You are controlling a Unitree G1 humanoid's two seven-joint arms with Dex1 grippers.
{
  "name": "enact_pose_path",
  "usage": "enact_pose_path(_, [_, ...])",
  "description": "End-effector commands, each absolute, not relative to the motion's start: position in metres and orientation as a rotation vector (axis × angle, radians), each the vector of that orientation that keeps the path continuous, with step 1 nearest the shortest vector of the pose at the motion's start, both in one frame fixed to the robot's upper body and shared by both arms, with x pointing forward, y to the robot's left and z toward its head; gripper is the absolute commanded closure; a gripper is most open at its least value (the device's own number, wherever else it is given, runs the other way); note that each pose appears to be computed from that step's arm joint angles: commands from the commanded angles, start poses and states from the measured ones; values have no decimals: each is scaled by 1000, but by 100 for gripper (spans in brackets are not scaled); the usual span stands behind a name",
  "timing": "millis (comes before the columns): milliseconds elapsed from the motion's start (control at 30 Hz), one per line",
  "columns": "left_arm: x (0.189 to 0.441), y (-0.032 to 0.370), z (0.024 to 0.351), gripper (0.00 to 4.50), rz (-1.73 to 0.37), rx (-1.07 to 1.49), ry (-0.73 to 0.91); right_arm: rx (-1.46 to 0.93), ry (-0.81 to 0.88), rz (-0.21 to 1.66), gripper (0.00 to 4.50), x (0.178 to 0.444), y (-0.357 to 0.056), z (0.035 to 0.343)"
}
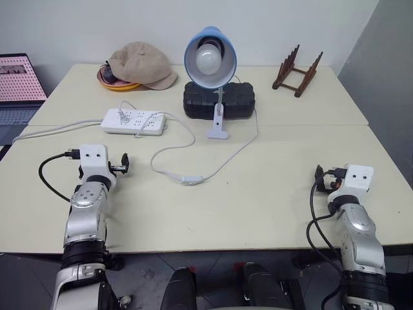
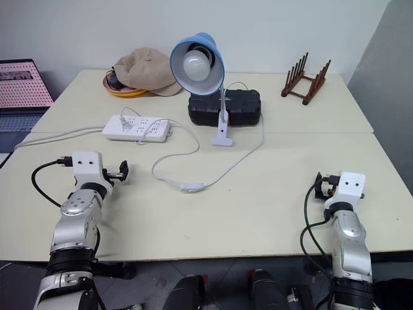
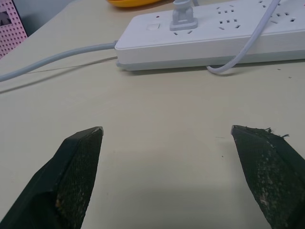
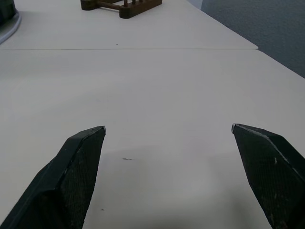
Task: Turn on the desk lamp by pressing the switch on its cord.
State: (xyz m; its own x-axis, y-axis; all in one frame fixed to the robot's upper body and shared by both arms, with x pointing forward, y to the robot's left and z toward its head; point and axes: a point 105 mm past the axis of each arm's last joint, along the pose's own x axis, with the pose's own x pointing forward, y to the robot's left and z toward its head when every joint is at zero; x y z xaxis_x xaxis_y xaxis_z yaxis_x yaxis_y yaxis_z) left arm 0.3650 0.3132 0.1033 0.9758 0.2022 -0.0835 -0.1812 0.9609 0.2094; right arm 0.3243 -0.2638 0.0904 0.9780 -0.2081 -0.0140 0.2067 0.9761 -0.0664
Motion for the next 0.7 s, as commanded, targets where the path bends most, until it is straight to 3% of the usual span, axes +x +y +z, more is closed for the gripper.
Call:
enact_pose_path(33, [366, 323, 125, 0, 214, 222, 42, -78, -56, -190, 5, 327, -258, 111])
enact_pose_path(233, [366, 321, 133, 0, 163, 243, 27, -107, -64, -115, 5, 328, -248, 116])
enact_pose_path(333, [367, 307, 146, 0, 16, 296, 15, -114, -72, 129, 5, 328, -213, 126])
enact_pose_path(533, [361, 257, 177, 0, -485, 402, 61, -95, -14, 577, 5, 303, -158, 139])
enact_pose_path(700, [323, 206, 176, 0, -1084, 648, 307, -147, 147, 981, 5, 254, -116, 128])
